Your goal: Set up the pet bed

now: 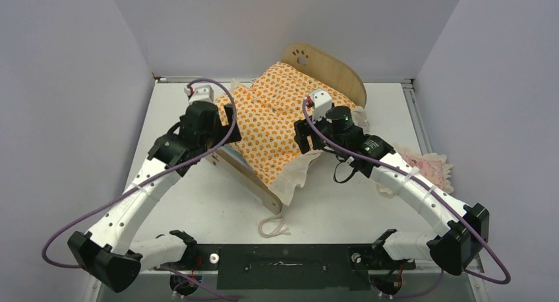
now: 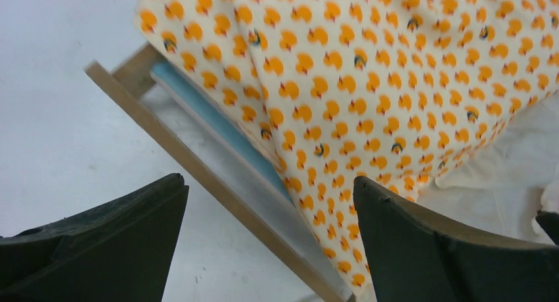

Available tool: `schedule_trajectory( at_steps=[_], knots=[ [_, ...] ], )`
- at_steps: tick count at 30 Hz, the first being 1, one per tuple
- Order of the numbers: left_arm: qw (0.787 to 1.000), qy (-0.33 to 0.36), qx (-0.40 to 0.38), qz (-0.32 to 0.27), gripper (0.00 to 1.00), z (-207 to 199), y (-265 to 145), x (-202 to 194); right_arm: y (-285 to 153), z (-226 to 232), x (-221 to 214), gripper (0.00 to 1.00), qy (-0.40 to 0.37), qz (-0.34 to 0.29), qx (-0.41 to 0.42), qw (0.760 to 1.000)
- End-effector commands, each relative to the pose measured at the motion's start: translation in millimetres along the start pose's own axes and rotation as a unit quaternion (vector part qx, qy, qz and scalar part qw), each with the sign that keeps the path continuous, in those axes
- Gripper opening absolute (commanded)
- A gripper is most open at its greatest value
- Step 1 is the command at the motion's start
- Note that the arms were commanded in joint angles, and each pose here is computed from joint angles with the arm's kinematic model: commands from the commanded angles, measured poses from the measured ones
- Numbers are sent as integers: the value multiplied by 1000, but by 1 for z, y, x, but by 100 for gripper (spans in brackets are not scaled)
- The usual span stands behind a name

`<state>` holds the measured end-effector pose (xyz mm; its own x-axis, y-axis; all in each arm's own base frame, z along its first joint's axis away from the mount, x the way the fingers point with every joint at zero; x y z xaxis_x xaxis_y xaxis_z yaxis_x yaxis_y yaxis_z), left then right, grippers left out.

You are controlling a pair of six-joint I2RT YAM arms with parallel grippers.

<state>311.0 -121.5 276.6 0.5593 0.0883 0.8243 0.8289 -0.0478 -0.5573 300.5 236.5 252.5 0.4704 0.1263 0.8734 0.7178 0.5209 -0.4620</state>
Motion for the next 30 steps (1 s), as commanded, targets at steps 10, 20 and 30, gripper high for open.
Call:
schedule_trajectory(
  at_steps=[10, 20, 30],
  knots=[
    [986, -140, -28, 88, 77, -55, 42, -119, -8, 3, -41, 73, 16, 36, 19, 999],
    [997, -24, -16, 71, 0, -23, 55, -123, -21, 44, -65, 66, 11, 55, 72, 996],
    [992, 46, 24, 117, 0, 70, 116, -83, -20, 57, -78, 64, 18, 64, 73, 995]
  ],
)
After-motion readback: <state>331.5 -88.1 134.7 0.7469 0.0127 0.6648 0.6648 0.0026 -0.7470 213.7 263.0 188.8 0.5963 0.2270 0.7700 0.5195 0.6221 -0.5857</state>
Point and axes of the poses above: each gripper's point midway between its finger pads, its own y axis out along the fingers, its own z axis along the line the jaws close on, x = y × z, the point moved 1 cm from there along -y, back along the fingers, and after that the axes turned 9 degrees about y, right-handed, at the moved point
